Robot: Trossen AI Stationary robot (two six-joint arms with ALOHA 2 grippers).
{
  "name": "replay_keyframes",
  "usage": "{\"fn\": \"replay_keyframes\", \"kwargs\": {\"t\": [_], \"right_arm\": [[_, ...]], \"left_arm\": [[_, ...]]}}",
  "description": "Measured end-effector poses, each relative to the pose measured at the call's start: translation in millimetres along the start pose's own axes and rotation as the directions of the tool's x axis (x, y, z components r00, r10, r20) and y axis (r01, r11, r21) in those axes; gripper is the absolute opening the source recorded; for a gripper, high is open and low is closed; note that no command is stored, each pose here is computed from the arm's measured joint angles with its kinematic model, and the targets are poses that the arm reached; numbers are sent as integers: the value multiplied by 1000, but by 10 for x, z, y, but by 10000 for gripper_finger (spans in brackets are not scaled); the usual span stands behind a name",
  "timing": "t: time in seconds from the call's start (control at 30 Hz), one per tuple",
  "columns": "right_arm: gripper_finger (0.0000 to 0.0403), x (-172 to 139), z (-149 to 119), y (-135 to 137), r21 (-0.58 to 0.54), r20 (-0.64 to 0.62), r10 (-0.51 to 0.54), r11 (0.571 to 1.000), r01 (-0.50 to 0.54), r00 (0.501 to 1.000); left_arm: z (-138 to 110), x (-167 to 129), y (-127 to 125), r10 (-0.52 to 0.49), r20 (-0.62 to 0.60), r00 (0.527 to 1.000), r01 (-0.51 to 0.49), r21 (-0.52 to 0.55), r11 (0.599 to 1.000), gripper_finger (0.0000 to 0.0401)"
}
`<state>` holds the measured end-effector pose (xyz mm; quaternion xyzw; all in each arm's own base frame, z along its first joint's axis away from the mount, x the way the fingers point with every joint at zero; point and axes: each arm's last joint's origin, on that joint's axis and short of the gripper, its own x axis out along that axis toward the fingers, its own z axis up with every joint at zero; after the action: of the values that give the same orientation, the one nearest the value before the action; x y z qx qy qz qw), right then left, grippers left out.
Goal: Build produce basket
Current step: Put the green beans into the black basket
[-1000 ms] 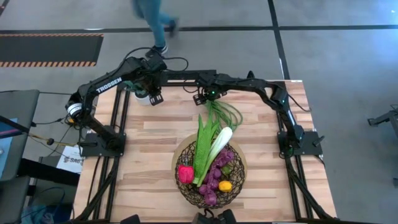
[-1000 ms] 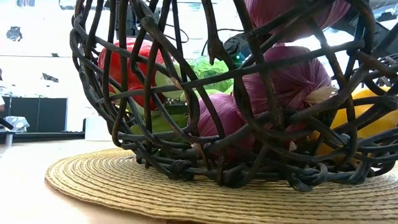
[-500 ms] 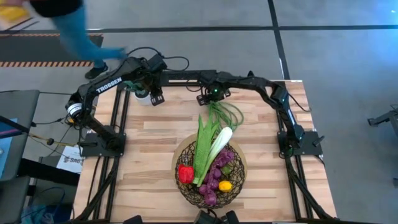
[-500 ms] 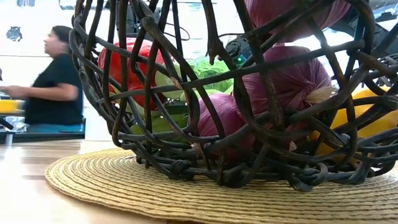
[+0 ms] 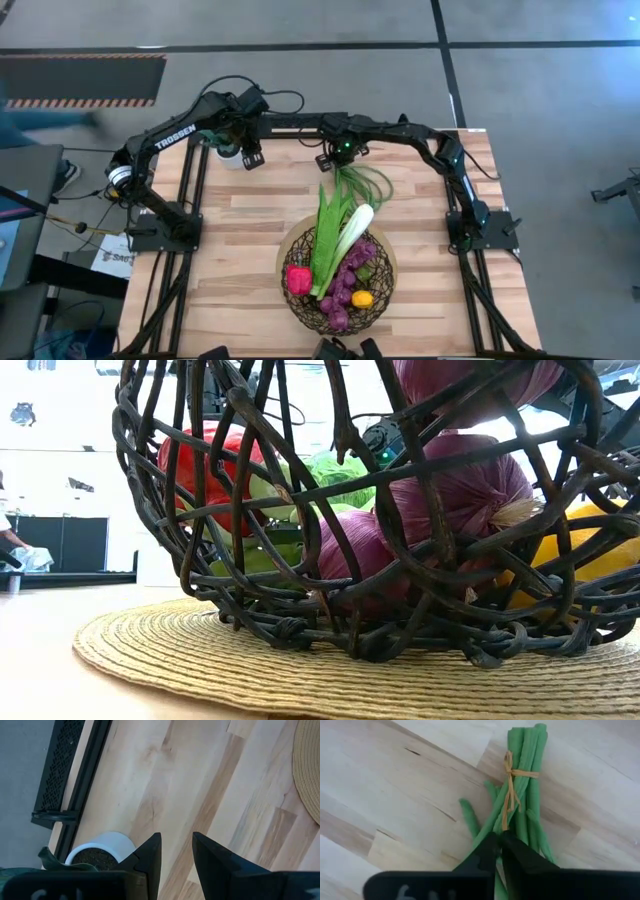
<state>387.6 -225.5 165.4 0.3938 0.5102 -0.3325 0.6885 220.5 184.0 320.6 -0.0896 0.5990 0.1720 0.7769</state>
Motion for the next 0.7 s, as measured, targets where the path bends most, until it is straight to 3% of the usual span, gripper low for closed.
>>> {"fn": "replay_keyframes", "kwargs": {"t": [0.33, 0.7], "right_arm": [[107, -6, -33, 52, 8, -109, 172, 985, -172, 979], [258, -7, -5, 73, -65, -83, 196, 977, -201, 977]], "left_arm": [[3, 1, 1, 1, 3, 1000, -1, 0, 1000, 97], [22, 0, 7, 8, 22, 1000, -8, 11, 1000, 97]]}}
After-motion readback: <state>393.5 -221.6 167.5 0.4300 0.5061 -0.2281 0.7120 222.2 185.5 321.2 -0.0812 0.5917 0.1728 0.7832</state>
